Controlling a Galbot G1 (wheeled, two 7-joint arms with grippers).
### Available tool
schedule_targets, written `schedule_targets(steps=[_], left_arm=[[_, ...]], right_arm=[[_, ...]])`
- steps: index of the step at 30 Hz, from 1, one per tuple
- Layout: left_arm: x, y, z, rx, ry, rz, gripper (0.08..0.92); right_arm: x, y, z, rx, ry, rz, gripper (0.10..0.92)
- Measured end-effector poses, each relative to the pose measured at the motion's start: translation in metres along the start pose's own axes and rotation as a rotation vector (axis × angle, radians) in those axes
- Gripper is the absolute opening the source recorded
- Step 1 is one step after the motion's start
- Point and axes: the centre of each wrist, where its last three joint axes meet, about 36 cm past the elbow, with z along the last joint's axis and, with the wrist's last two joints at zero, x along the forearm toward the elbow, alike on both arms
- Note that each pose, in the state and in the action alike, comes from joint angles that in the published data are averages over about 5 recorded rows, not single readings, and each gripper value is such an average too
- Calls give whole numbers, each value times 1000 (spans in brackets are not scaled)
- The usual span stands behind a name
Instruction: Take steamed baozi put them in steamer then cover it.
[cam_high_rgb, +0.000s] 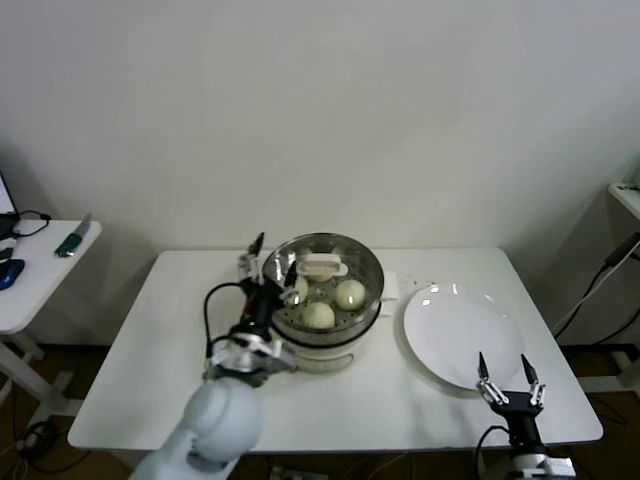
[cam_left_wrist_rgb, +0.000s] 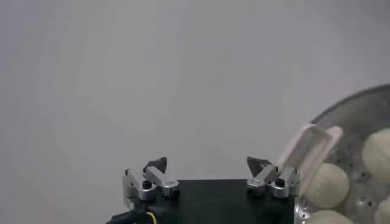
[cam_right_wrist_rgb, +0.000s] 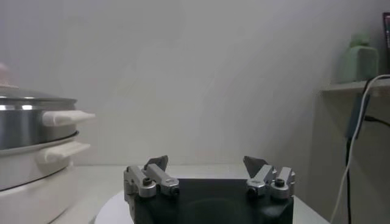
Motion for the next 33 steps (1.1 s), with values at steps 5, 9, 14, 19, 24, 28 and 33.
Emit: schedule_targets(steps=[5, 9, 14, 19, 24, 28, 33], left_arm=[[10, 22, 32, 223, 39, 4, 823], [20, 34, 63, 388, 74, -3, 823], [36, 41, 109, 574, 131, -14, 823], [55, 34, 155, 729, 183, -14, 823], [79, 16, 190, 849, 237, -18, 823], [98, 2, 205, 915, 260, -21, 823], [119, -16, 213, 971, 286, -24, 823]], right_arm=[[-4, 2, -1, 9, -1, -8, 823], [-4, 3, -1, 14, 5, -18, 823], [-1, 3, 2, 15, 23, -28, 823], [1, 2, 4, 11, 41, -40, 823], [1, 1, 5, 5, 55, -57, 823], [0, 0, 5, -1, 62, -71, 823], [-3, 0, 4, -10, 66, -83, 823]])
